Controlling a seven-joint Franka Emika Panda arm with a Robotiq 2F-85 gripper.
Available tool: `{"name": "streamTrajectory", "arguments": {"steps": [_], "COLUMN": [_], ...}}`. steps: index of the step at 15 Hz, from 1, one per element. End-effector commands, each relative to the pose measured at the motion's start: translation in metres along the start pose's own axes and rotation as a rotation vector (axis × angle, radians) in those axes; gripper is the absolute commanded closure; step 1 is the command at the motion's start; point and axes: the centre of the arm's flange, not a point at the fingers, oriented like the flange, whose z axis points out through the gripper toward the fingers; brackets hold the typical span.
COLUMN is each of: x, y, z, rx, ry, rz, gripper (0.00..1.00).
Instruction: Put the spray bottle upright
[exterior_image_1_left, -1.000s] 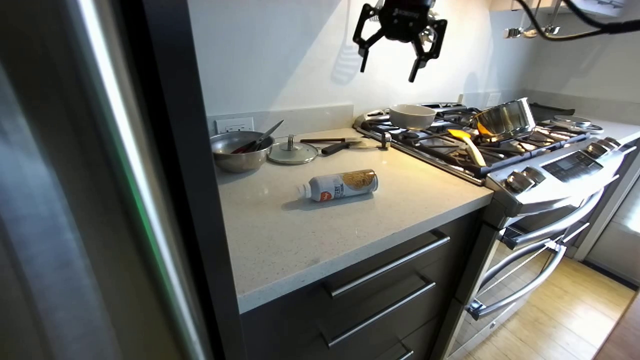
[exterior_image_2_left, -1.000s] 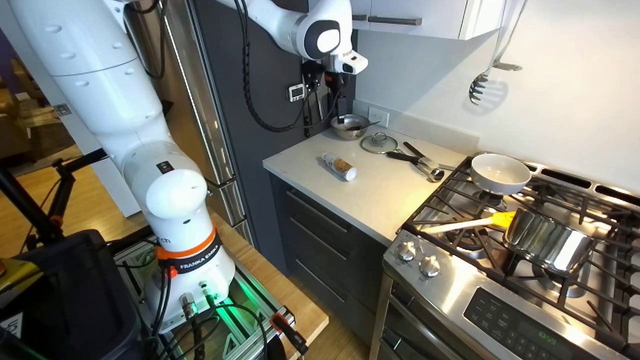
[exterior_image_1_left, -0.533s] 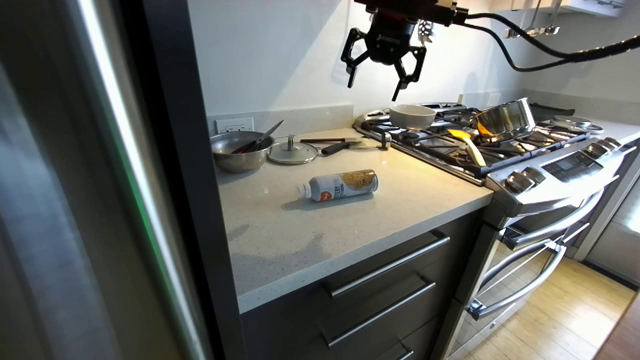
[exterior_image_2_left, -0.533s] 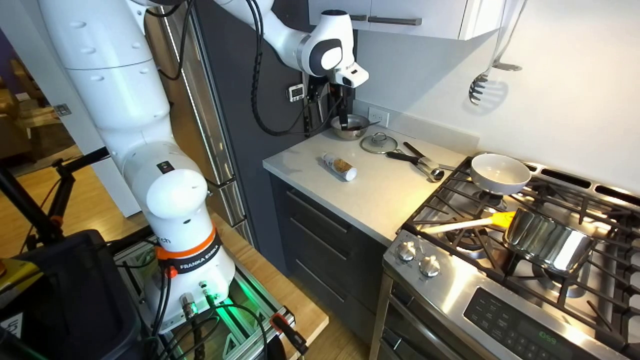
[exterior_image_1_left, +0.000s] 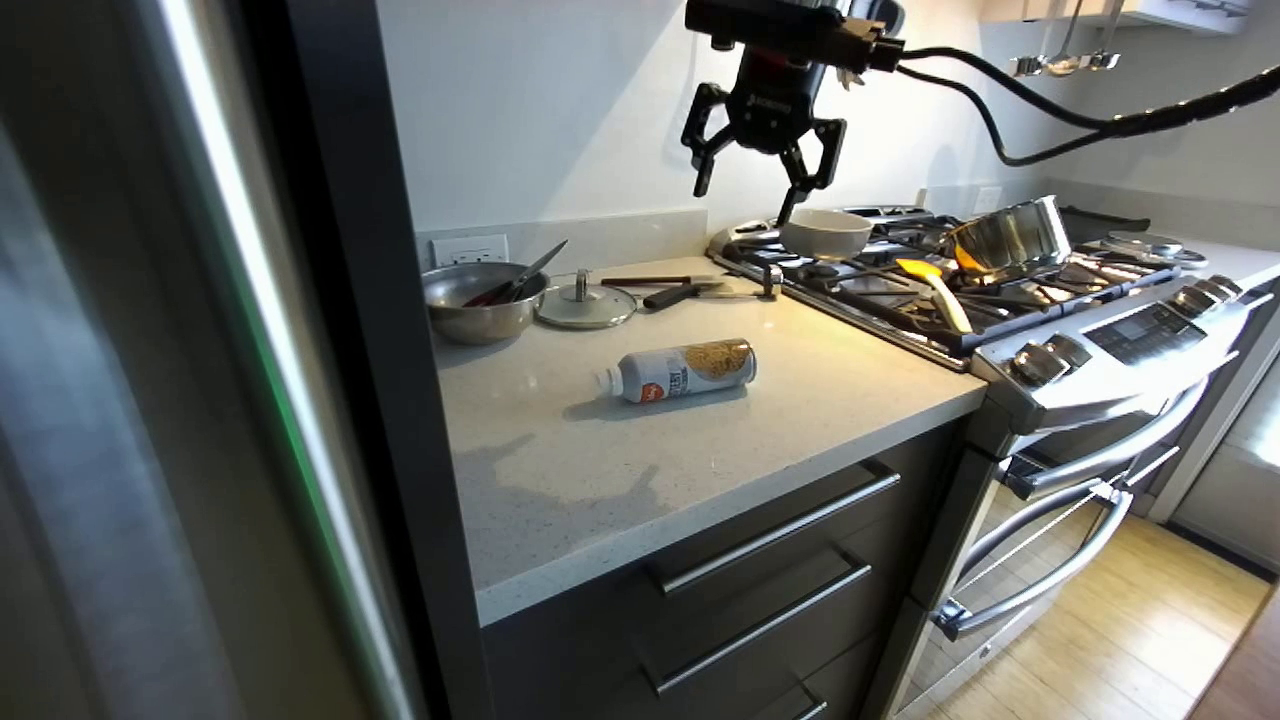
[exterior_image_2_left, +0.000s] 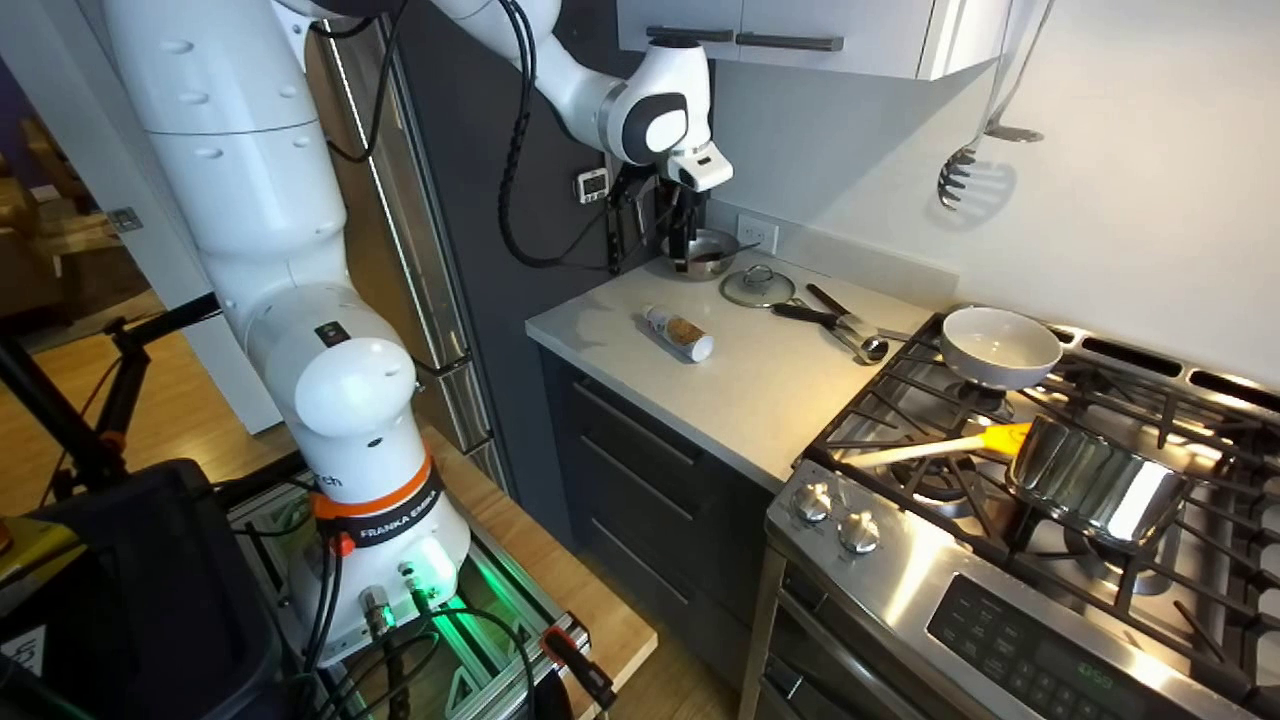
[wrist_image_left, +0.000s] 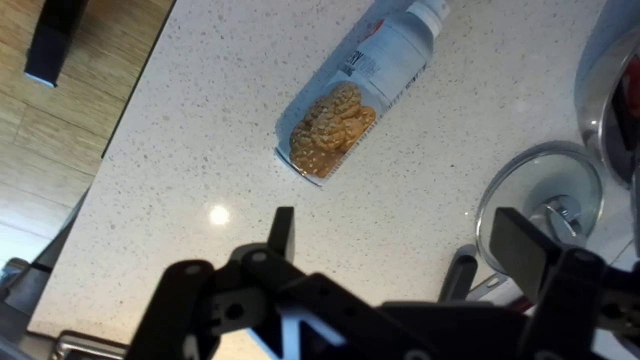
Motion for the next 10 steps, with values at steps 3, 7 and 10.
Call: {"name": "streamTrajectory", "arguments": {"steps": [3,7,10], "x": [-0.005,-0.016,-0.025], "y": [-0.017,-0.027,-0.034], "z": [0.047,0.081,0.105], "rx": [-0.084,-0.136,-0.148], "ry": [-0.043,-0.070,-0.094], "rz": [0.298,0.433,0.500], "gripper": [0.00,0.00,0.00]}}
